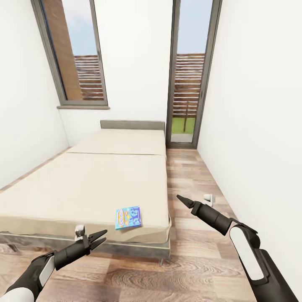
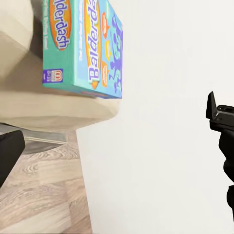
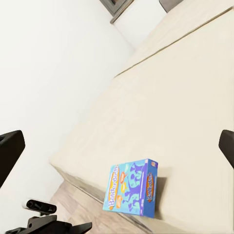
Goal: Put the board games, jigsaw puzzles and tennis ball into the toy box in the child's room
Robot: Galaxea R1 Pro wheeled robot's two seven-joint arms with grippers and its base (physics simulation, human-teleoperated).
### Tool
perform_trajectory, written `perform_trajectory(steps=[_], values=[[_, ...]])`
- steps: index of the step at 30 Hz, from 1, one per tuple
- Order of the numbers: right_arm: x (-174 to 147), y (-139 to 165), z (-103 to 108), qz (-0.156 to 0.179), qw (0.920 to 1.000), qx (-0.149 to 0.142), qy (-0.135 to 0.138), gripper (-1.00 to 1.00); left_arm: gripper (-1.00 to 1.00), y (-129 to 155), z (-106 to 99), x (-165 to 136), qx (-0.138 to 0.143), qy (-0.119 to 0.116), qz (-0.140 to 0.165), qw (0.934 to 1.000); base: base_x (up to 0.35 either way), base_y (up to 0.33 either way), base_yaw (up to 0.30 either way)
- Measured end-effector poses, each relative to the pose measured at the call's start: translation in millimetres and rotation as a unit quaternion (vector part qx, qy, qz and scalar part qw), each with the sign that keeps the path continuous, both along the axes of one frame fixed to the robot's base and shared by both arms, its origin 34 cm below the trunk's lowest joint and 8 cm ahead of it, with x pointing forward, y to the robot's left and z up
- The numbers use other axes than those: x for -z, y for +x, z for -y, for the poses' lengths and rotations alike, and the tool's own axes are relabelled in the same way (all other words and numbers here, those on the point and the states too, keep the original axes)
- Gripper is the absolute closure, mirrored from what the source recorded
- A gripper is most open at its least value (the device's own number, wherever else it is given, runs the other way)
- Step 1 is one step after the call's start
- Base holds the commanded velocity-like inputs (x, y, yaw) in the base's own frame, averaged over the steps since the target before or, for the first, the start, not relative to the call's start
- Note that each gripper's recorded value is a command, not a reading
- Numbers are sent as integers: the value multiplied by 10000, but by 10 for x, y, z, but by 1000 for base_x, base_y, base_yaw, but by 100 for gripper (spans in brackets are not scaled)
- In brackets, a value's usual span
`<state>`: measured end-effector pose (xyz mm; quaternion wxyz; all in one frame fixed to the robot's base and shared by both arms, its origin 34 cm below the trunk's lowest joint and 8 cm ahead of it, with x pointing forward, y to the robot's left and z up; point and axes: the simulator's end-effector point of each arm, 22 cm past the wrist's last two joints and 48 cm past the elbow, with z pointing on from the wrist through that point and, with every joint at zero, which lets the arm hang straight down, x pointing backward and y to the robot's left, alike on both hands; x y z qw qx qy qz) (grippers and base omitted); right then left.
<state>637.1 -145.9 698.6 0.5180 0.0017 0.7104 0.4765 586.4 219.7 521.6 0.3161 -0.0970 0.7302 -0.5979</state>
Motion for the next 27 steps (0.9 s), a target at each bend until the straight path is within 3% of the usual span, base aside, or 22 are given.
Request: perform_trajectory(steps=[13, 27], values=[[290, -76, 3, 0, 10000, 2, 4, -100, -100, -81, 8, 277, 23, -7, 36, 10000, 0, 0, 0], [296, -75, 6, -6, 10000, 6, 3, -100, -100, -84, 25, 273, 43, -8, 56, 10000, 0, -4, 0]])
